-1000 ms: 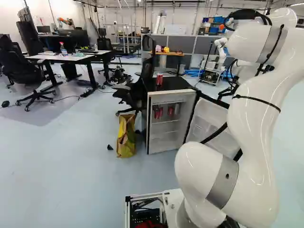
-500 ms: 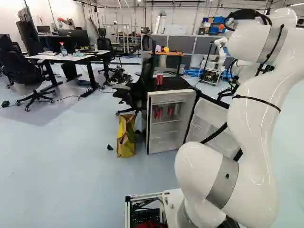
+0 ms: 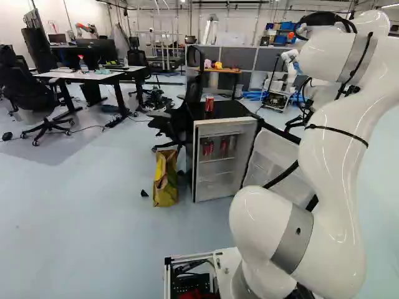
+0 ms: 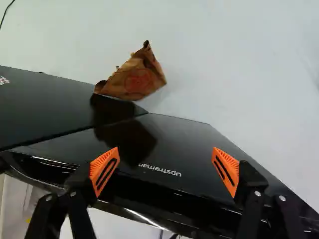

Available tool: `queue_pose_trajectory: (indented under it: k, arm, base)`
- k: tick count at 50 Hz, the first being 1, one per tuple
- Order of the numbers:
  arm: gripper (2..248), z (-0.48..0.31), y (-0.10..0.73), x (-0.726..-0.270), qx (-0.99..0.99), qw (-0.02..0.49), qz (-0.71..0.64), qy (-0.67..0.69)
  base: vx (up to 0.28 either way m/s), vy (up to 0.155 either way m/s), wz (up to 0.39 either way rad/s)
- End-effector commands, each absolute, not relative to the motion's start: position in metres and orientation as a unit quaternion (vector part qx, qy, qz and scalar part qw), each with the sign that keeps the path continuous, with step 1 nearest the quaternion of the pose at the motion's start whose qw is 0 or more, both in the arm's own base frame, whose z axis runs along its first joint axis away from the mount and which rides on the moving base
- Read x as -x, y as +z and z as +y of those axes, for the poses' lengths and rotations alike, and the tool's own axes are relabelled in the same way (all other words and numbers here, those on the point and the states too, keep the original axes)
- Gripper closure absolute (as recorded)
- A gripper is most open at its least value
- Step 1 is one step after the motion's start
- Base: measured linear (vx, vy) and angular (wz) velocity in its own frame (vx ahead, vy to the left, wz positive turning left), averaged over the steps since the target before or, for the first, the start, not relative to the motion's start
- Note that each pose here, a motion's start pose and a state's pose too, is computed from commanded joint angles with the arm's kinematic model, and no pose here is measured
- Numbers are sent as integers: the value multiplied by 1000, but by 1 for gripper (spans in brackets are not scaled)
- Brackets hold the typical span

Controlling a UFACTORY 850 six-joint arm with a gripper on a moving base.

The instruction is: Grab a drink from the fridge

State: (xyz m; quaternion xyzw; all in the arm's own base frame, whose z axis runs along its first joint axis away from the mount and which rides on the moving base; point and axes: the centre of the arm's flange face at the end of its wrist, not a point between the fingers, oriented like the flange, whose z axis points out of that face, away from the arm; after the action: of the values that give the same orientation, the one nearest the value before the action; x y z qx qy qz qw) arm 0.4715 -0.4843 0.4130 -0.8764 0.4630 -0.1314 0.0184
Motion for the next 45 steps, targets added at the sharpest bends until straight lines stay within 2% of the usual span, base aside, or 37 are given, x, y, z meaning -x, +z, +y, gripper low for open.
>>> queue_pose_trajectory:
  k: [45]
  arm:
    - [3, -470, 412, -470, 883, 33, 457, -104]
  base:
    - [0, 0, 0]
